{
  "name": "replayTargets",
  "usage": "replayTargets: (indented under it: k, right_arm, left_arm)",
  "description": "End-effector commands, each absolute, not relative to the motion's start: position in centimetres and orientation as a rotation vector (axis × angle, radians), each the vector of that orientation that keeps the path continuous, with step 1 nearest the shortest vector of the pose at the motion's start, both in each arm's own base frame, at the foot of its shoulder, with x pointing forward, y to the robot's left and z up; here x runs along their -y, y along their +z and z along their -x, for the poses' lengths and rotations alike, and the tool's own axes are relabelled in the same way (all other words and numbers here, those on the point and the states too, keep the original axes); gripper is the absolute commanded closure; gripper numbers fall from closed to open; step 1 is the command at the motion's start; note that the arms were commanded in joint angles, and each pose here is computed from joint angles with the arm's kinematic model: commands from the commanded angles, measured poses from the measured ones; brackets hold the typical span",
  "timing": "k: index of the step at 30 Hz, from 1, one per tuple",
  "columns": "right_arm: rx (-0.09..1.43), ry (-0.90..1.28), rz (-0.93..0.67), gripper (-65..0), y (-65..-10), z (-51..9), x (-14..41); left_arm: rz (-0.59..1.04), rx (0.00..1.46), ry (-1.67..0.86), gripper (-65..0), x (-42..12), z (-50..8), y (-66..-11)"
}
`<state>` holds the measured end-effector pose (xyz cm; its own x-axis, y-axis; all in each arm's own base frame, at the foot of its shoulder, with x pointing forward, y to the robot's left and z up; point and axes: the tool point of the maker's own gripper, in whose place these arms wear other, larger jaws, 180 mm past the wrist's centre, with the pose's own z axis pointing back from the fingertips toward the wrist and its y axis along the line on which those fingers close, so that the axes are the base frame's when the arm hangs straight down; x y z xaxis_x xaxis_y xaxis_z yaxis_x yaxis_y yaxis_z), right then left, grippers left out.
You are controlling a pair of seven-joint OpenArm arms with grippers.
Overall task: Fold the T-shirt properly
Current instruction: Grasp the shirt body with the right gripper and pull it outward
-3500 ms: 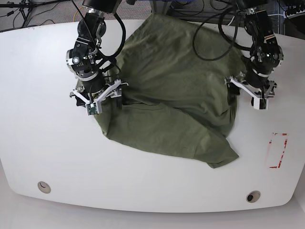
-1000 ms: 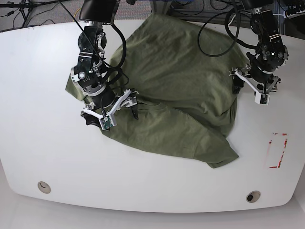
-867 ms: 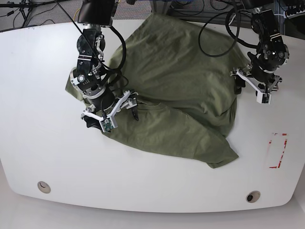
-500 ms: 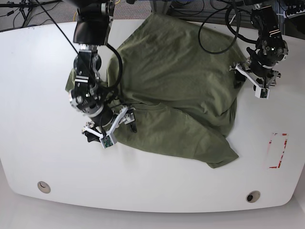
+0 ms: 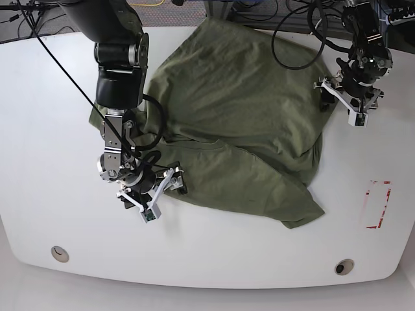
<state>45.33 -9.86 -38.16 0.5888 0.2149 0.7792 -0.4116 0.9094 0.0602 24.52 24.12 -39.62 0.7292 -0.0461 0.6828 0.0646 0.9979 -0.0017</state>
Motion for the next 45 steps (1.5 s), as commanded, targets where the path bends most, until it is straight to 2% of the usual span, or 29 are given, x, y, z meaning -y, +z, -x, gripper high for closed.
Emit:
replayTargets:
  k: [1,5,19,25,31,35,41,45]
  right_arm:
    - [0.936,0.349,-0.261,-57.4,-36.0,-47.1,10.3]
    - [0.931,0.273,-0.277,-57.1,-36.3,-46.8,12.5]
    - [0.979,0.233,-0.249,-57.5,-36.5,-45.8,16.0]
    - [0.983,0.243,-0.241,-57.4,-36.6,-45.7,16.1]
    - [0.948,0.301,-0.266,-57.0,-37.8,-45.1,13.7]
    - [0.916,0.342,-0.308,-54.0,-38.9,-44.7,11.1]
    - [0.853,0.376,-0.383,-40.6,-41.2,-43.4,7.4]
    - [0.843,0.368,-0.401,-35.4,-41.8,-43.1,6.9]
  left_arm:
    - [0.025,0.794,-0.074,-45.3,-24.1,-25.4,-38.4]
    - [0.044,0.797,-0.091,-44.1,-23.2,-25.8,-38.5]
    - [0.120,0.744,-0.183,-41.4,-19.0,-24.8,-39.7]
    - [0.141,0.730,-0.178,-41.7,-18.2,-24.1,-40.3]
    - [0.119,0.715,-0.149,-42.4,-19.1,-23.2,-40.7]
    - [0.108,0.710,-0.139,-42.4,-19.7,-22.9,-40.7]
    - [0.093,0.729,-0.138,-42.7,-20.3,-23.6,-40.0]
    - [0.088,0.732,-0.137,-42.6,-20.5,-23.7,-39.9]
